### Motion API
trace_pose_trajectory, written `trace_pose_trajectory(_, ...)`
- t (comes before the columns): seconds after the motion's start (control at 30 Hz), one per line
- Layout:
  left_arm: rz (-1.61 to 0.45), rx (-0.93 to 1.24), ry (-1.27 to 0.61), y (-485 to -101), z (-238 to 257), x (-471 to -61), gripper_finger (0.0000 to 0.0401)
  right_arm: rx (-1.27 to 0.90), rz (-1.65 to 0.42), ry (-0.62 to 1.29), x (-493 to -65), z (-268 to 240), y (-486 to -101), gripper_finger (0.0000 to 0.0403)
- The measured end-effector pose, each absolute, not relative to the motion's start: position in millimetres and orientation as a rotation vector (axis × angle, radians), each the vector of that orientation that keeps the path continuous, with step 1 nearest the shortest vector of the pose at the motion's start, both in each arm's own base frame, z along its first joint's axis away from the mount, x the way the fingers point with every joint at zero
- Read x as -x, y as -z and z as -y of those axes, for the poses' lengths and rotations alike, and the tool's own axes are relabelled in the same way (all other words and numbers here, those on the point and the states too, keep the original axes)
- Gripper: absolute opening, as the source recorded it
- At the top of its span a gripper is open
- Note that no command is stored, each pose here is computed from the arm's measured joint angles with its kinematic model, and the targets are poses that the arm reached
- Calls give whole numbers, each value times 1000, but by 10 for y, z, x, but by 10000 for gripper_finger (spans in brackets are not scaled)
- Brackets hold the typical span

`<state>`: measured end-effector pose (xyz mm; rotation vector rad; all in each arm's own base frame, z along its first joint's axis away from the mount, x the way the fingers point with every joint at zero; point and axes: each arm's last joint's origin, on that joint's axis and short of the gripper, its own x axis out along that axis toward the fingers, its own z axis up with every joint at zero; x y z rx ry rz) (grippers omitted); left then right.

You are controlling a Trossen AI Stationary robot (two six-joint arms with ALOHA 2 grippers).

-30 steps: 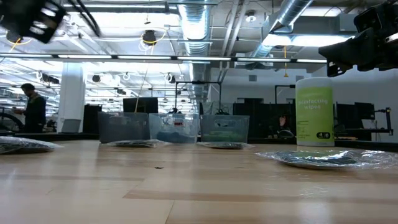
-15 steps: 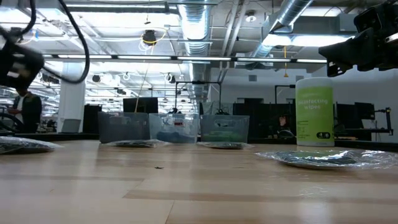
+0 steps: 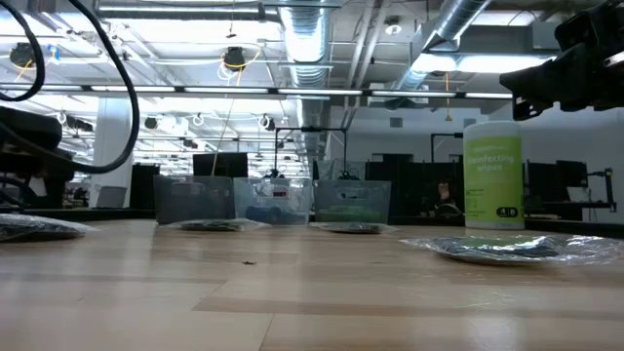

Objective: Pick & Place Travel size toiletries
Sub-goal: Put the blue shave cream into the transparent bin

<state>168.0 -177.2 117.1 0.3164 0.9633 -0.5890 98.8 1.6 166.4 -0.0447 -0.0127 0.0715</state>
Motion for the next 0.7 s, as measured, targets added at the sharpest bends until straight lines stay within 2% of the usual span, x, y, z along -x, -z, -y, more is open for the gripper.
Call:
trace_pose_trajectory(0.4,-960,-316,589,-1180,1770,-1681,125,45,13,-71,-988,-15,-1664,0)
trace_pose_trajectory(0.53,-960,-308,592,-1182,1773,-1681,122,45,12,-71,-989,-15,-1663,0)
trace_pose_trajectory(0.7,-940,-274,580,-1243,1761,-1762,146,45,12,-71,-988,-15,-1663,0)
